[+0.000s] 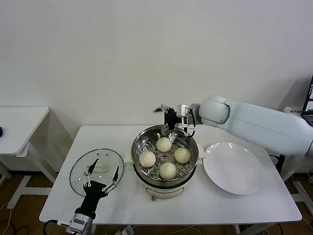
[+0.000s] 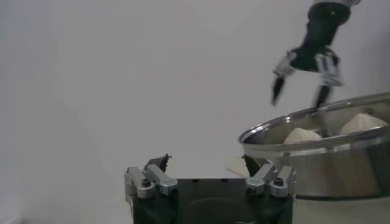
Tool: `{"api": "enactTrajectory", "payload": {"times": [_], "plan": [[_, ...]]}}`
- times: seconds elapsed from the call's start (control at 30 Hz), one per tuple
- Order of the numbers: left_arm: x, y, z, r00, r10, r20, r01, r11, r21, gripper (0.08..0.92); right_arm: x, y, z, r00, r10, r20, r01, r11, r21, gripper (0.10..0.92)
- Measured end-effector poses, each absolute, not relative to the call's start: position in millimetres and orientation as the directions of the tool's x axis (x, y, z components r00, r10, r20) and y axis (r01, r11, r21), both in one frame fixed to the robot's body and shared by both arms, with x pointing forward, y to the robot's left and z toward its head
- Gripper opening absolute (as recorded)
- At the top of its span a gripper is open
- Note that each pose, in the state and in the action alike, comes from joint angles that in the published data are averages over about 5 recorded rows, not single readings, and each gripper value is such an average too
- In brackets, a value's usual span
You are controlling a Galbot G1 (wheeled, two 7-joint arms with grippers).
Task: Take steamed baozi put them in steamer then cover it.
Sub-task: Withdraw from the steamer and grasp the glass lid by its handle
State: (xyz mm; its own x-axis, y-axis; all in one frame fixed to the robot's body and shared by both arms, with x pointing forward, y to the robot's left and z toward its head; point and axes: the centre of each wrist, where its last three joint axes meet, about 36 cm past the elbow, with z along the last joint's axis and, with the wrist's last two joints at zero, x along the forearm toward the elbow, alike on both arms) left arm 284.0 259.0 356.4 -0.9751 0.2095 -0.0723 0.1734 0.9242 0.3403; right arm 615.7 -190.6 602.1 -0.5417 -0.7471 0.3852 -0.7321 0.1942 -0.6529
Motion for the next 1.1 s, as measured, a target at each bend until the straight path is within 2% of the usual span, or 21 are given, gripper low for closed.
{"api": "enactTrajectory", "payload": {"times": [0.1, 0.2, 0.33, 0.47, 0.63, 0.8, 0.93, 1.1], "plan": [[286, 260, 357, -0.976, 0.206, -0.074, 0.164, 0.912, 0.376, 0.823, 612, -198, 588, -0.639, -0.747, 0.185, -0.644, 0.388, -0.660, 0.823], [289, 261, 357, -0.978, 0.196, -0.077, 0.147, 0.897, 0.417, 0.823, 607, -208, 571, -0.720, -0.694, 0.001, -0.547, 0.566, -0.617, 0.823], [295, 263, 355, -0.981, 0.177, -0.080, 0.119, 0.872, 0.474, 0.823, 599, -226, 546, -0.808, -0.559, -0.187, -0.407, 0.759, -0.508, 0.823], [301, 268, 354, -0.983, 0.159, -0.090, 0.084, 0.830, 0.551, 0.823, 585, -247, 514, -0.869, -0.397, -0.295, -0.272, 0.882, -0.385, 0.823], [310, 280, 347, -0.985, 0.144, -0.096, 0.040, 0.731, 0.682, 0.823, 560, -277, 465, -0.918, -0.207, -0.337, -0.122, 0.959, -0.255, 0.823], [319, 300, 334, -0.988, 0.129, -0.083, 0.005, 0.567, 0.824, 0.823, 526, -304, 417, -0.944, -0.051, -0.325, 0.001, 0.987, -0.160, 0.823], [324, 317, 321, -0.991, 0.122, -0.057, -0.003, 0.405, 0.914, 0.823, 497, -323, 386, -0.954, 0.045, -0.298, 0.082, 0.990, -0.115, 0.823], [326, 331, 300, -0.993, 0.117, -0.020, 0.006, 0.214, 0.977, 0.823, 465, -341, 356, -0.959, 0.123, -0.255, 0.151, 0.984, -0.094, 0.823]]}}
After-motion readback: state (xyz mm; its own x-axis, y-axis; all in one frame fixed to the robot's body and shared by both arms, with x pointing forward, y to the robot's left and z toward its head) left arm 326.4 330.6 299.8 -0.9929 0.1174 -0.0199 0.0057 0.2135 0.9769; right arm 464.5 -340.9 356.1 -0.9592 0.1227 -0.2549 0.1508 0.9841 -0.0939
